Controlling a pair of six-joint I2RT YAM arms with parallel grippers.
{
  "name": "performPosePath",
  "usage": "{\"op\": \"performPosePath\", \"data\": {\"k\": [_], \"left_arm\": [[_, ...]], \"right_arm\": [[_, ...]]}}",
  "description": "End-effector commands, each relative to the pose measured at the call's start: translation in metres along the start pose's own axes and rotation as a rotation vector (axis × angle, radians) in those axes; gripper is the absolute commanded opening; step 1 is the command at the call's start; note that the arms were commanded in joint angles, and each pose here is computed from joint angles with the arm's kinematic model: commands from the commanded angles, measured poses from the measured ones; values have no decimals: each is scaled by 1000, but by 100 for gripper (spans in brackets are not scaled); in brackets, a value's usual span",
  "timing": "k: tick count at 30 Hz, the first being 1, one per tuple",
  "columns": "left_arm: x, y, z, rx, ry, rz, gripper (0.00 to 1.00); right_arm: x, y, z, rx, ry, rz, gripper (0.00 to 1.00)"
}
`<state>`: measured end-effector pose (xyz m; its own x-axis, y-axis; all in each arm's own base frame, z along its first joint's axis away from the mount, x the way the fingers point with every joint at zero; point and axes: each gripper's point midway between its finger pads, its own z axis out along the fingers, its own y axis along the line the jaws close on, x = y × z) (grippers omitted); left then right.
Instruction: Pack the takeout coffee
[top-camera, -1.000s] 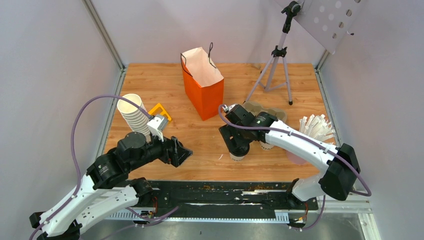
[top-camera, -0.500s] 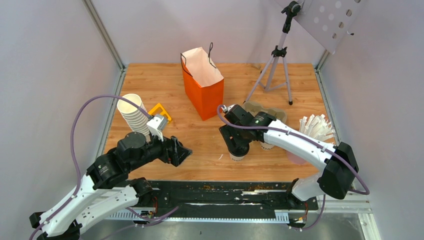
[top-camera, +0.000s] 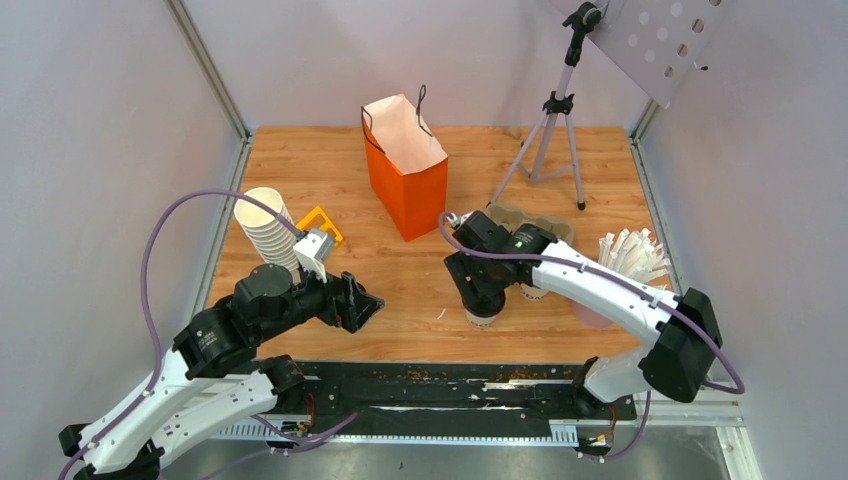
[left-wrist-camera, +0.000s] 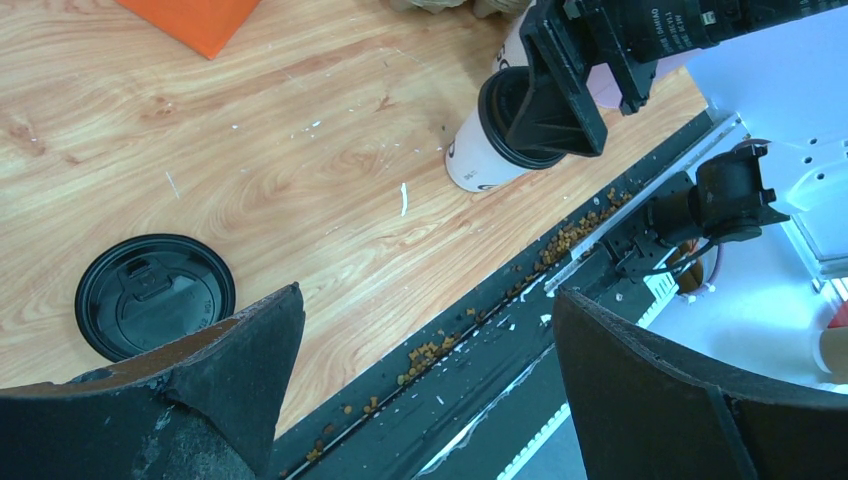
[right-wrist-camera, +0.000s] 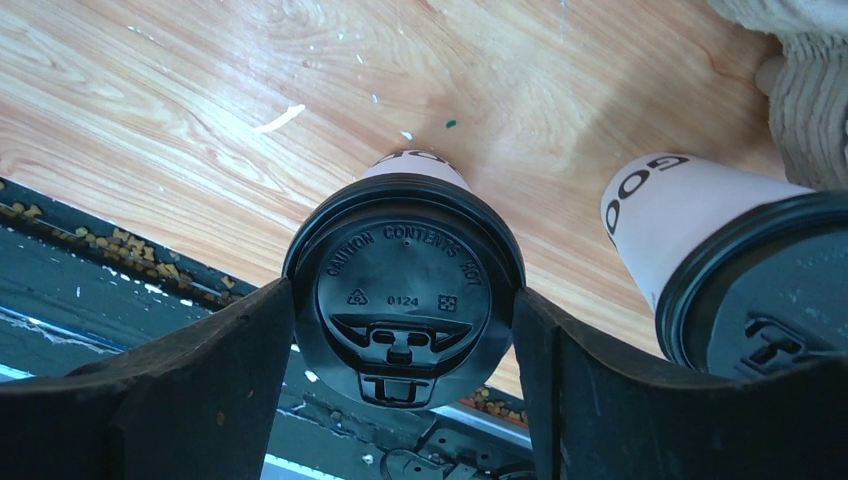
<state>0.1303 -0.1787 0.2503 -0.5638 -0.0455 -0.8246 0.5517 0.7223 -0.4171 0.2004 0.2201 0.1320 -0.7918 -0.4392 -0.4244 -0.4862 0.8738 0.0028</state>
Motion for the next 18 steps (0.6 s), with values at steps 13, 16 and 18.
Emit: {"op": "performPosePath", "data": {"k": [13,16,18], "left_arm": [[-14,-6,-7,21,-51,4,100],[-12,-8,-5,35,-43,3,100],[-10,-9,-3,42,-33,5,100]], "right_arm": [[37,-39,-42,111,-24,199,73],[52,-57,-43,158,-13,259,73],[59,-67,-42,182,-21,297,73]]}}
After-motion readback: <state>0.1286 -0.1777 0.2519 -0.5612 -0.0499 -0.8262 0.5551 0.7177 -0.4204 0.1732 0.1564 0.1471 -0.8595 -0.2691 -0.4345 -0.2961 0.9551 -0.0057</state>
